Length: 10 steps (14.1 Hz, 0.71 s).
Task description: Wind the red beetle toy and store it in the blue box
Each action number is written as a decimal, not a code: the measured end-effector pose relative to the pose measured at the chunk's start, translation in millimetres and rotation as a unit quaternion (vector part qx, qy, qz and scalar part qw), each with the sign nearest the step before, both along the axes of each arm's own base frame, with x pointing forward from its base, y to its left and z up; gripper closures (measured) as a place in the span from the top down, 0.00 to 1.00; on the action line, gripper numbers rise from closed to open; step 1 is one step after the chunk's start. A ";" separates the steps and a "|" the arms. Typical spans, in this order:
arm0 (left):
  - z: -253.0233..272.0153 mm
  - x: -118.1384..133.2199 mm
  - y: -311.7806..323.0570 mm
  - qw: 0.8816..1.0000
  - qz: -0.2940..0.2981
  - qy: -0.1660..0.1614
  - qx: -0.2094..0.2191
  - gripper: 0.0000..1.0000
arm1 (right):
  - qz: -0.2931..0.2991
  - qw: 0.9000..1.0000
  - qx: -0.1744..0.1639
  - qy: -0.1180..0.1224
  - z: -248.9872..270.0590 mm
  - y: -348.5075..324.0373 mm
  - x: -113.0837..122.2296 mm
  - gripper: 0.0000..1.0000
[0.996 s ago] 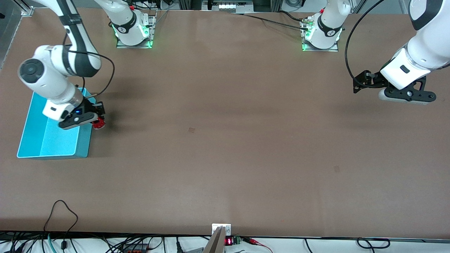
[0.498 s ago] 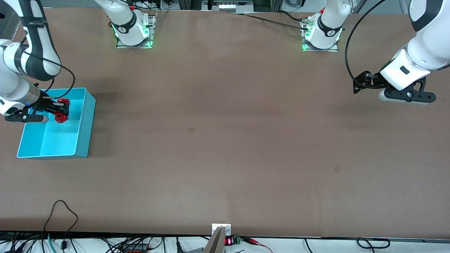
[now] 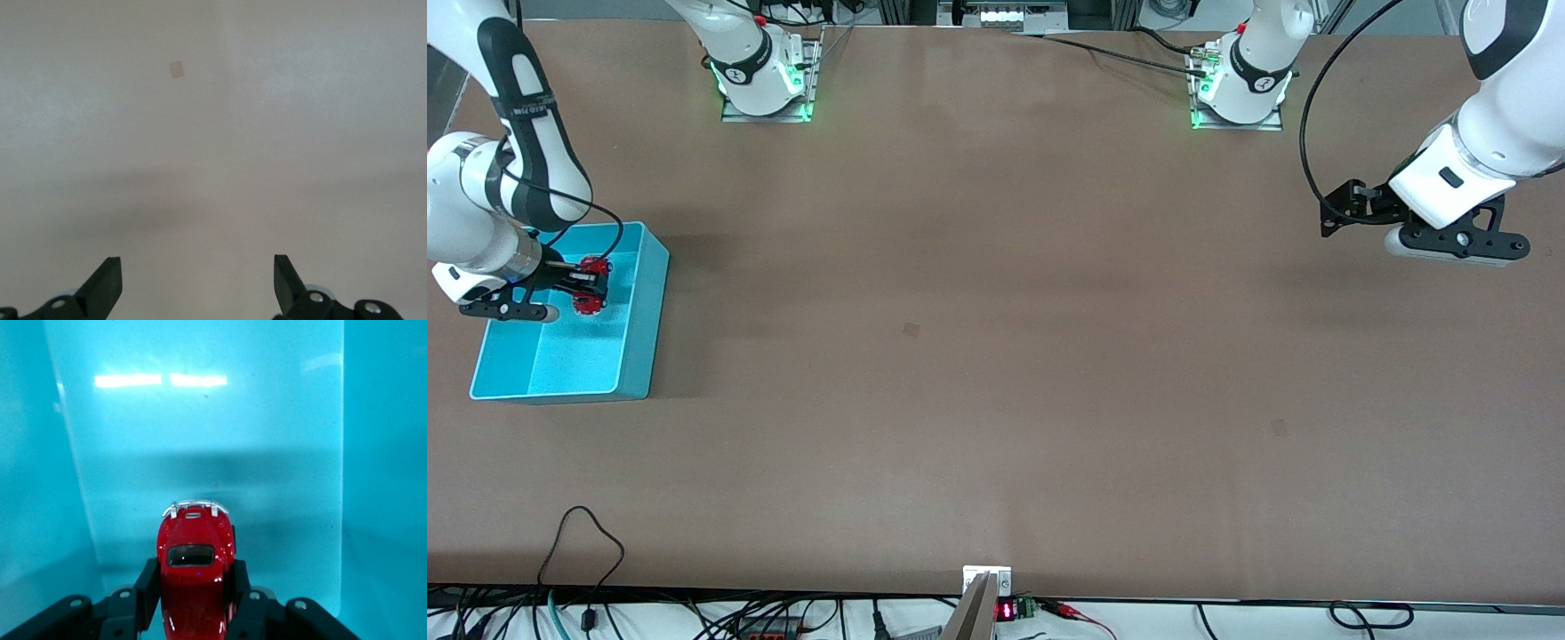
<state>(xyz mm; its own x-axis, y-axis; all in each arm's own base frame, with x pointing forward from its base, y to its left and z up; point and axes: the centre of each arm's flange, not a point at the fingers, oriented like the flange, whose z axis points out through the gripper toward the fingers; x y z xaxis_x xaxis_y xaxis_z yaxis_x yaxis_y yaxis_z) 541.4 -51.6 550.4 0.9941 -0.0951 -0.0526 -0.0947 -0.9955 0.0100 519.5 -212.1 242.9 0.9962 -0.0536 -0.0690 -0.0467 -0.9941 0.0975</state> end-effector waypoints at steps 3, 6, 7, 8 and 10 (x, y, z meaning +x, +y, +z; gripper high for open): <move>-0.1 0.0 0.1 1.000 0.000 0.000 0.000 1.00 | -0.004 1.000 0.000 0.003 -16.2 -23.9 -10.1 0.48; -0.1 0.1 0.1 1.000 0.000 0.000 0.000 1.00 | -0.004 1.000 0.002 0.010 -26.7 -24.0 -11.9 0.48; -0.1 0.1 0.1 1.000 0.000 0.000 0.000 1.00 | -0.004 1.000 0.003 0.012 -29.2 -23.5 -12.2 0.48; -0.1 0.1 0.1 1.000 0.000 0.000 0.000 1.00 | -0.003 1.000 0.003 0.013 -30.3 -22.8 -12.0 0.53; -0.1 0.1 0.1 1.000 0.000 0.000 0.000 1.00 | 0.000 1.000 0.002 0.009 -27.3 -20.5 -8.5 0.71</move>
